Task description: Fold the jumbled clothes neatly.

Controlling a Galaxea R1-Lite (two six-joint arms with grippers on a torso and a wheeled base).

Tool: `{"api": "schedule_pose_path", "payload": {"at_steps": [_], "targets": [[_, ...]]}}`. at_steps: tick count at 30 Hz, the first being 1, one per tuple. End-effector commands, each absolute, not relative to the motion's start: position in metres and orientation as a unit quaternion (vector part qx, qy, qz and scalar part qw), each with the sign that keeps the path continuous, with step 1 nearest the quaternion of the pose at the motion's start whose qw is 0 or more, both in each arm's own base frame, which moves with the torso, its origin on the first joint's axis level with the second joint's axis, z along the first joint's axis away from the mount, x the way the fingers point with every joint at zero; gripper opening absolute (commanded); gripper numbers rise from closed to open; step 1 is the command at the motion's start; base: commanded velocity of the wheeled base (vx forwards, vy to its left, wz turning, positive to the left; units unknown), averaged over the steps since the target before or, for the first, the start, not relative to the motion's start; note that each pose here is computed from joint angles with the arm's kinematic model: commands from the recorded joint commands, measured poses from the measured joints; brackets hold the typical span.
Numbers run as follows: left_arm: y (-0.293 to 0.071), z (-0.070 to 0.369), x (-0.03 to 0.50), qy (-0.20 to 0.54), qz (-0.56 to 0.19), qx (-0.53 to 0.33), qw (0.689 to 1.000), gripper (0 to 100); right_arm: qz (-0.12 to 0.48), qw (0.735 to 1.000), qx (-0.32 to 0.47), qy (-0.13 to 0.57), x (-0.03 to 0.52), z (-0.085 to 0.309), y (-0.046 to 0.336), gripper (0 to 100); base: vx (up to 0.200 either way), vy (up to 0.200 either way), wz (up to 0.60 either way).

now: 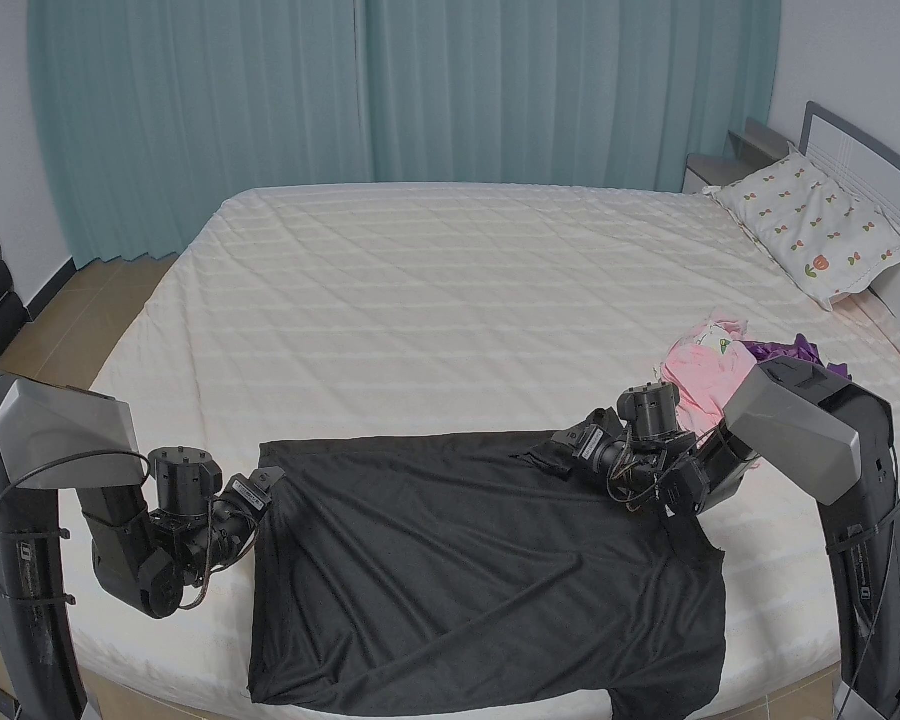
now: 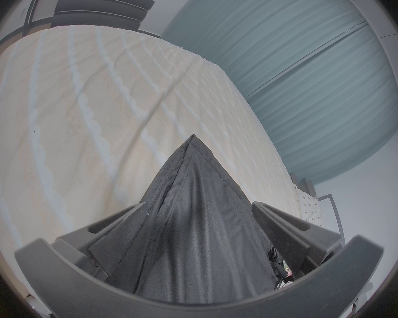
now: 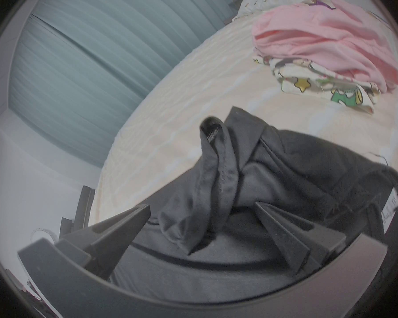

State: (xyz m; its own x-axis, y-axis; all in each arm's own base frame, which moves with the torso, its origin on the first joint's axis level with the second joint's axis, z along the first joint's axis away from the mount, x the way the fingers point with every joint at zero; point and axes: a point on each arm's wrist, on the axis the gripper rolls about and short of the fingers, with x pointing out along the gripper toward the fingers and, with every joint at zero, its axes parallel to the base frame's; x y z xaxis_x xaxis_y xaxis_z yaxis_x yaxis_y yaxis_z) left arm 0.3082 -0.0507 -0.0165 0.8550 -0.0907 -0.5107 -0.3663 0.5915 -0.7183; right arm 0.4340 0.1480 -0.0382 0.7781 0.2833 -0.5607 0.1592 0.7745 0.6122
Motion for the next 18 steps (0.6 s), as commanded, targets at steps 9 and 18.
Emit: {"api": "schedule_pose_path", "payload": {"at_steps": [9,18], "targets": [[-0.05,-0.018,0.304,0.264,0.084,-0.444,0.852,100,0.066,0.877,0.379,0.287,0.479,-0.035,0.188,100,0.0,0.0,0.0],[-0.05,-0.019,0.303,0.266,0.085,-0.445,0.851,100,0.065,0.869,0.471,0.133,0.526,0.015,0.154,100,0.0,0.0,0.0]]}}
